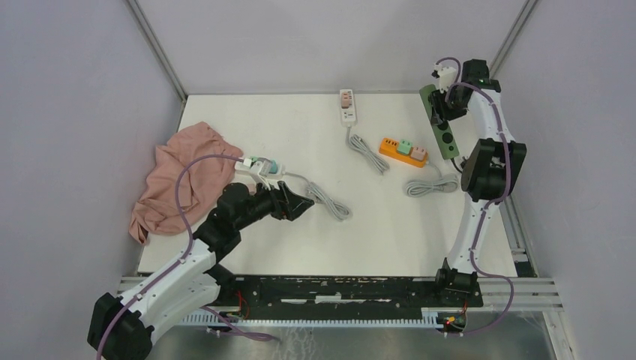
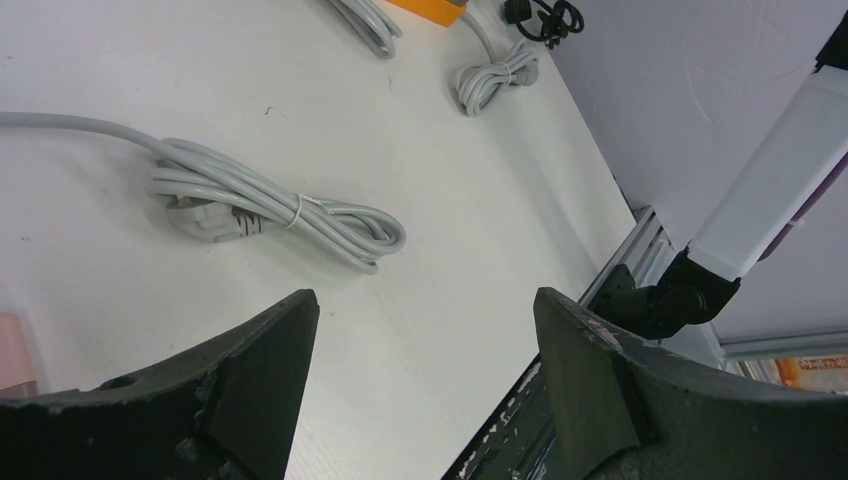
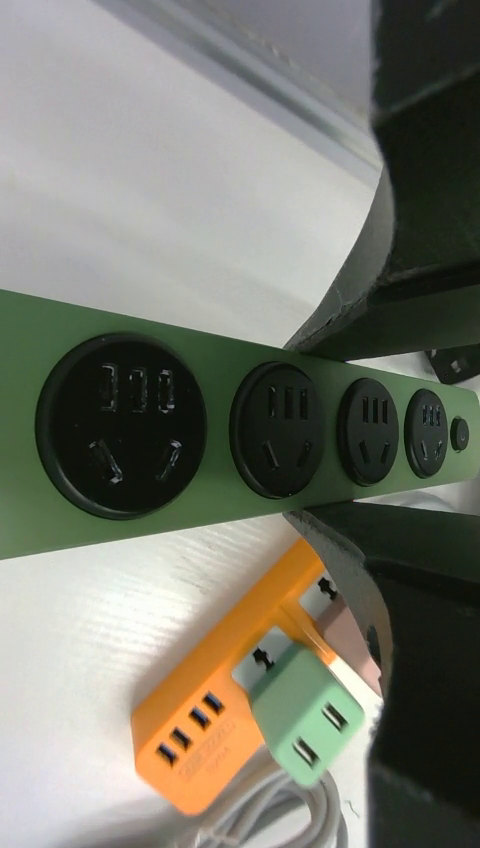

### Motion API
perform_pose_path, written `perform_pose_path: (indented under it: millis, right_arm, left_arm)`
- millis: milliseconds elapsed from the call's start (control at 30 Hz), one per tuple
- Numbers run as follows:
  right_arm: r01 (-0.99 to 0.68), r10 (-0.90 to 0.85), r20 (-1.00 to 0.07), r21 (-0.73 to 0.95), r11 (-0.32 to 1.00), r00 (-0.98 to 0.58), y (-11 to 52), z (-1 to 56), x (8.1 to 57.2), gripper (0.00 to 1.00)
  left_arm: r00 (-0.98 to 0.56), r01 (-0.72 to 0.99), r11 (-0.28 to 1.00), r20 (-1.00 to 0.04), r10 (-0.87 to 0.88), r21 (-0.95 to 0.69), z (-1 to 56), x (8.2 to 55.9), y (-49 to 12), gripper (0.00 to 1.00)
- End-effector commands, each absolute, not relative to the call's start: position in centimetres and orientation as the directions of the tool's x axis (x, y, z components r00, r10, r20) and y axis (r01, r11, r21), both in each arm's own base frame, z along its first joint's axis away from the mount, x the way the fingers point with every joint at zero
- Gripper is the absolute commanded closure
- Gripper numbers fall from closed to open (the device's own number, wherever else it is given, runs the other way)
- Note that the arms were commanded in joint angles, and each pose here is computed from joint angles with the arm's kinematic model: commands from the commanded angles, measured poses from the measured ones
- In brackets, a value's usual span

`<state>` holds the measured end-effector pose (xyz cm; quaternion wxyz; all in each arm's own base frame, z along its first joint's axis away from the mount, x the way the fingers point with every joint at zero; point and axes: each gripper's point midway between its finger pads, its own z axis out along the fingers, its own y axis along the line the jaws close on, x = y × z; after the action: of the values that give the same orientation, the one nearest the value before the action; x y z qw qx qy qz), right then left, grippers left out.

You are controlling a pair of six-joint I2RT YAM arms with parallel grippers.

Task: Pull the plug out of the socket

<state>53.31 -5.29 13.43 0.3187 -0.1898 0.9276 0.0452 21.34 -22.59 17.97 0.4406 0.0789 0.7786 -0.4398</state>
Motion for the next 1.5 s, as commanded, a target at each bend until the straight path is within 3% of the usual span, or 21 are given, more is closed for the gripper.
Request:
perform_pose_path:
  millis: [0,267,600,1067,1467]
  right_arm:
    - [-0.345,-0.313,-0.627,-0.075,0.936,-0.713,-5.6,12.9,55.4,0.95]
    - [-0.336,-0.31,-0.57,-0.063,0.94,-0.761,-5.6,9.5,55.3,0.82]
    - [-0.29,-0.297,-0.552,-0.102,0.951,-0.779,-6.6,8.4,55.9,0.5]
    - [-0.269,-0.287,-0.568,-0.119,0.956,-0.771,-6.8,9.3,56.2,0.28]
    - [-0.303,-0.242,-0.705,-0.04,0.952,-0.667,-4.4,17.2,53.9,0.25]
  left_arm:
    - [-0.571,0.517,0.609,-0.773,-0.278,-0.601,18.6,21.7,-22.3,0.14]
    - [-0.571,0.518,0.609,-0.772,-0.277,-0.601,18.6,21.8,-22.4,0.14]
    - [-0.573,0.519,0.601,-0.769,-0.284,-0.608,18.9,21.7,-22.4,0.14]
    - [-0.572,0.518,0.596,-0.767,-0.293,-0.614,19.2,21.5,-22.4,0.14]
    - [-0.565,0.507,0.603,-0.765,-0.308,-0.617,19.2,21.5,-22.0,0.14]
